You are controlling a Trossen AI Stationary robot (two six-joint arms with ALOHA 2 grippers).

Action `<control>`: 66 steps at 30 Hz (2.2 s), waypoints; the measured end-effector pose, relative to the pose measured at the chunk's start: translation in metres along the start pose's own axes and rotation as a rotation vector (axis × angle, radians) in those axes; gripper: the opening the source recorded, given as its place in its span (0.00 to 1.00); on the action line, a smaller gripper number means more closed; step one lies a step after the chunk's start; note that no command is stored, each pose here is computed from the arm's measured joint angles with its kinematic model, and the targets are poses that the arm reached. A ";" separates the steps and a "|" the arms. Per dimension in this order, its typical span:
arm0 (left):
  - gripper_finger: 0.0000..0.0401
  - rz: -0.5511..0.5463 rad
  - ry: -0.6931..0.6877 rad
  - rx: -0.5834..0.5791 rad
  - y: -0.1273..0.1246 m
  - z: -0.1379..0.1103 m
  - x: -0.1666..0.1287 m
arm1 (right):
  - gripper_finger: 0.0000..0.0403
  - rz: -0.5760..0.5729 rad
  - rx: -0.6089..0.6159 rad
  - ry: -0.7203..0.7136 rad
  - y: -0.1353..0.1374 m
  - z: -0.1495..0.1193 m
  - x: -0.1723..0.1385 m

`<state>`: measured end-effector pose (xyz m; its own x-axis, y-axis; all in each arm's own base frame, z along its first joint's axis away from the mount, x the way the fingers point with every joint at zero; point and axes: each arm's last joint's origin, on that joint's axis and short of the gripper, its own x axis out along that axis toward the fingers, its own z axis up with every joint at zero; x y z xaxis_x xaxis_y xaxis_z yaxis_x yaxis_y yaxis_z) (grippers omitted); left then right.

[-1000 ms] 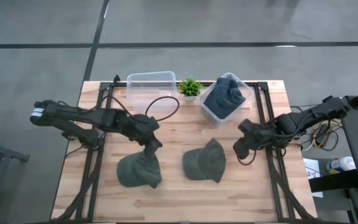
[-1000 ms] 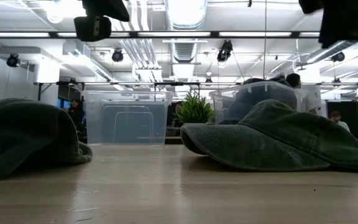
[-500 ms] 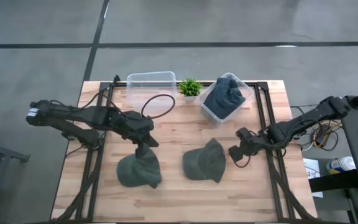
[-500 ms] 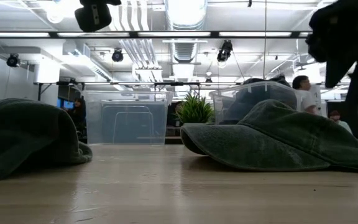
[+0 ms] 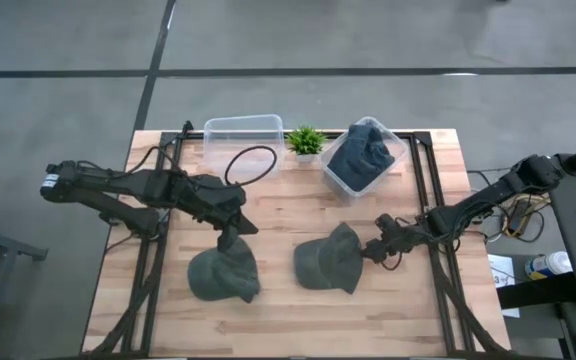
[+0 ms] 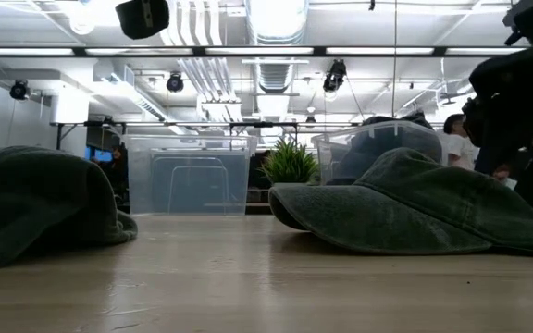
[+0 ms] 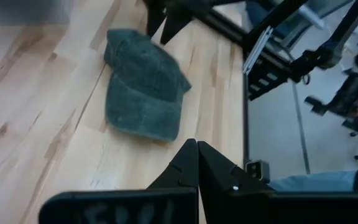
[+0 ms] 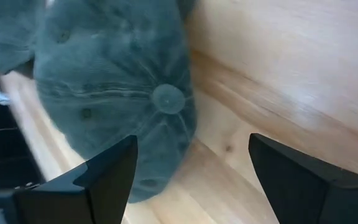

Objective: Pick and place caps into container
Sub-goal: Put the right black cap into the left transparent container

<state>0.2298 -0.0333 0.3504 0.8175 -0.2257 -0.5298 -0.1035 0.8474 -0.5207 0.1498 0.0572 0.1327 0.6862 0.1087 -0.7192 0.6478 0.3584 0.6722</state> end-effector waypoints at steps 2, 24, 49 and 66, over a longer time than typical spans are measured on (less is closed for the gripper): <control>0.00 -0.015 -0.022 -0.016 -0.001 0.002 0.000 | 0.75 0.069 0.001 -0.006 -0.002 -0.001 0.003; 0.00 -0.136 -0.217 -0.062 -0.012 0.021 -0.003 | 0.68 0.200 -0.073 -0.030 -0.009 -0.007 0.036; 0.00 -0.085 -0.198 -0.061 -0.006 0.016 0.001 | 0.02 0.223 -0.599 0.210 0.126 0.002 0.003; 0.00 -0.055 -0.218 -0.012 -0.004 0.017 0.001 | 0.02 0.149 -0.811 0.255 0.199 0.031 -0.046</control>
<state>0.2410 -0.0290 0.3636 0.9252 -0.1608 -0.3438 -0.0612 0.8307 -0.5533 0.2577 0.0949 0.3045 0.5872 0.3775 -0.7161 0.0541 0.8643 0.5000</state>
